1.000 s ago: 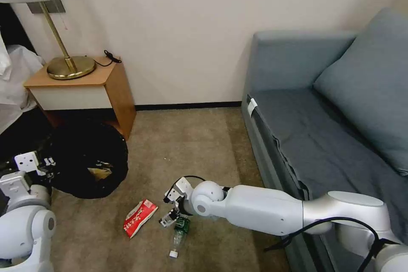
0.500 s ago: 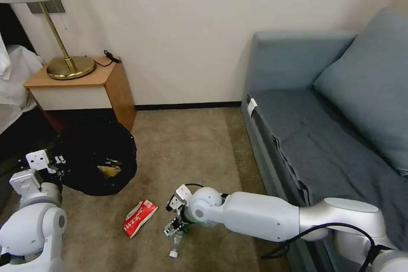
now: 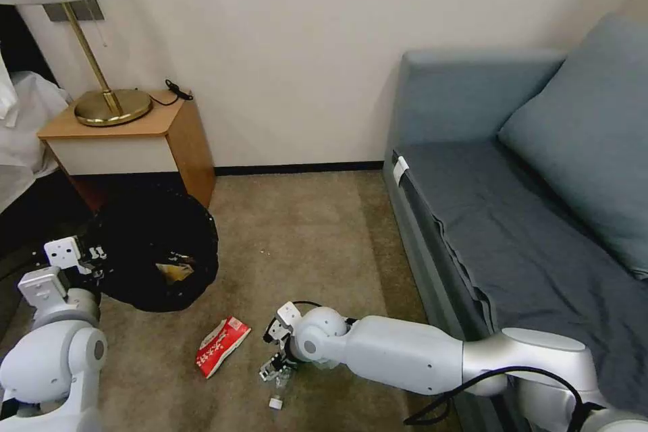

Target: Pick up the trash bin, then pick up the garbage on the floor and place it into the trash bin.

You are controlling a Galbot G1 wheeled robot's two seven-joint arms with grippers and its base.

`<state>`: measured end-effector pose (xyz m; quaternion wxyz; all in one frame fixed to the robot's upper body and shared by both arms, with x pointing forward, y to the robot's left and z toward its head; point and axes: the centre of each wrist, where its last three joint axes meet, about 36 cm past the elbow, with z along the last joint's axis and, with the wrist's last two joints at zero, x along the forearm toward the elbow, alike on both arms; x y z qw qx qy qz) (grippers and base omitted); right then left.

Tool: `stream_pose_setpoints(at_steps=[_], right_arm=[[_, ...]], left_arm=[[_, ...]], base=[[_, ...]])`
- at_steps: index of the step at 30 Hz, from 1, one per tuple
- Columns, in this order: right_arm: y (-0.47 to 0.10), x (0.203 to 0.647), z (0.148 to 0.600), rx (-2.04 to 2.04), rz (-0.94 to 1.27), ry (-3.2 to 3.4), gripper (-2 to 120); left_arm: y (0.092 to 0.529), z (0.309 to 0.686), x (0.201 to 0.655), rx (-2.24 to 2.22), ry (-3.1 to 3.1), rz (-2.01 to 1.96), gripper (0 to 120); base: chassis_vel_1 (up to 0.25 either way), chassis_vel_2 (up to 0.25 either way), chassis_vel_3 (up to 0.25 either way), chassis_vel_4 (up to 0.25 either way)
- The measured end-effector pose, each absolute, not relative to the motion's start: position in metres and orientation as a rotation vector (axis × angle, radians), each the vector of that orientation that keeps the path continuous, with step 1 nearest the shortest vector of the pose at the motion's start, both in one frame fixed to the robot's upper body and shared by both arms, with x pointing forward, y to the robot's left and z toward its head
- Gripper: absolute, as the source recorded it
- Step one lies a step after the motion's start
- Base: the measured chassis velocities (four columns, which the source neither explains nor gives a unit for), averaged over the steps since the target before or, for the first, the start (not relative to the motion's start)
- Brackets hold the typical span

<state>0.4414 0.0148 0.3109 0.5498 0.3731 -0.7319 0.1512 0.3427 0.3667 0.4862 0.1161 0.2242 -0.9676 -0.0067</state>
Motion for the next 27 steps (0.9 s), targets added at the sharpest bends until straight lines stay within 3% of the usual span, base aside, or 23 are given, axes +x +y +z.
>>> stream_pose_setpoints(at_steps=[27], right_arm=[[0.012,0.448,0.269,0.770,0.415,-1.733,100]], left_arm=[[0.375,0.482,0.352,0.629,-2.851,-0.039,4]], base=[[0.000,0.000,0.000,0.000]])
